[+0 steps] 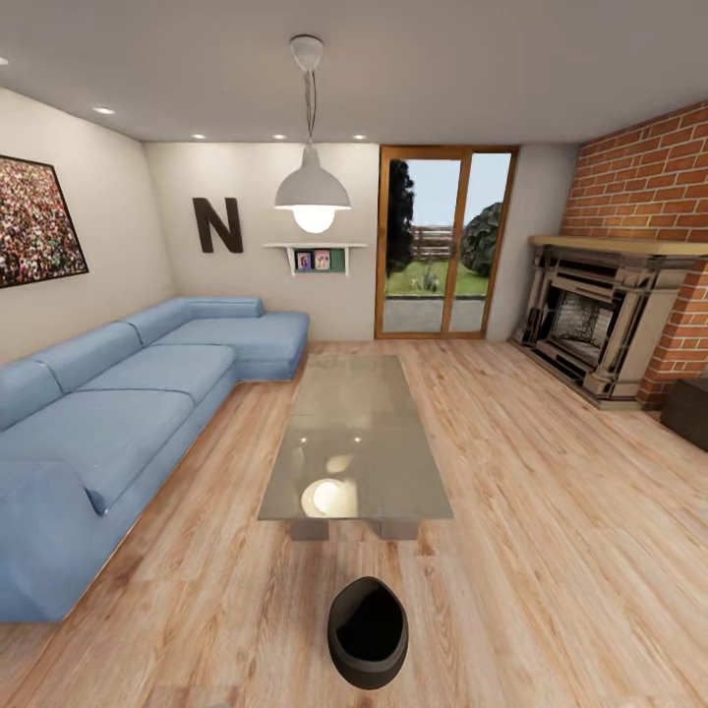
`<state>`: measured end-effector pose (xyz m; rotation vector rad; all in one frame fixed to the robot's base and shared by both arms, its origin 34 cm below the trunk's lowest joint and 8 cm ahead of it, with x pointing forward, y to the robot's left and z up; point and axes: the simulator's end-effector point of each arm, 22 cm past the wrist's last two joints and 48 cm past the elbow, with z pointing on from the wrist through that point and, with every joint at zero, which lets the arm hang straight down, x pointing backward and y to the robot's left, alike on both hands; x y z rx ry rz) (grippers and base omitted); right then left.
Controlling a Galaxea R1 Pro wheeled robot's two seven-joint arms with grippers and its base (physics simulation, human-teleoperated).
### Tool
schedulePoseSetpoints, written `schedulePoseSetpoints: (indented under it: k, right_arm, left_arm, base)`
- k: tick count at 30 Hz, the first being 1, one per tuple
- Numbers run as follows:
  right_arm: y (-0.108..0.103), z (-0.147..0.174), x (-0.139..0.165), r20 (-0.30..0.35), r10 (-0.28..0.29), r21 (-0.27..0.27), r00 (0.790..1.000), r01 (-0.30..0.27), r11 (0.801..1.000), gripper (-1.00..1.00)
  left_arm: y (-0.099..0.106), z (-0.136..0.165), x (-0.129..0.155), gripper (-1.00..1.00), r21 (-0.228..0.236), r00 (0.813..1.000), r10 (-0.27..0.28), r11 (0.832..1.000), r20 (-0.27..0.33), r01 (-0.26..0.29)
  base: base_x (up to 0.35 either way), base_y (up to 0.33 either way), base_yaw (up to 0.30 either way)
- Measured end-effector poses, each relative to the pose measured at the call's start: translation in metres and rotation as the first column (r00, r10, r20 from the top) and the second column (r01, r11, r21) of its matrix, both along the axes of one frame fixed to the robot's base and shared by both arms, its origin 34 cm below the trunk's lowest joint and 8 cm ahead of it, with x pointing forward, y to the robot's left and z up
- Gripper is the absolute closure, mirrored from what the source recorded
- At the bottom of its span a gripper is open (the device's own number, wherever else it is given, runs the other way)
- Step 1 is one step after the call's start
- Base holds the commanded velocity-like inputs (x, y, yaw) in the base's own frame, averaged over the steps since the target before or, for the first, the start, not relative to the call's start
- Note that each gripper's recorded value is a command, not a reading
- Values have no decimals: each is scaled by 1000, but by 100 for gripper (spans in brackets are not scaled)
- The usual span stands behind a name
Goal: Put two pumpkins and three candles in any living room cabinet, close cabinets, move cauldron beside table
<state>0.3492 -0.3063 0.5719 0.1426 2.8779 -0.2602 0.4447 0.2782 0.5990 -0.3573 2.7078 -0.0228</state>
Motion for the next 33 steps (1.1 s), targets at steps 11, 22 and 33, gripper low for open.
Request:
schedulePoseSetpoints:
  k: [11,22,33]
  right_arm:
    - [-1,9,-19,-22,-1,-2,1000,1,1000,-100]
    - [-4,18,-37,-41,-1,-5,999,1,1000,-100]
    - [-5,29,-41,-43,-2,-6,999,1,1000,-100]
  left_arm:
    - [1,11,-7,-100,1,1000,0,1000,-6,0]
    - [2,23,-10,-100,2,1000,1,1000,-6,-1]
    - [0,33,-16,-100,-9,1000,-10,1000,-13,10]
  base:
    - [0,0,0]
    - [0,0,0]
    - [0,0,0]
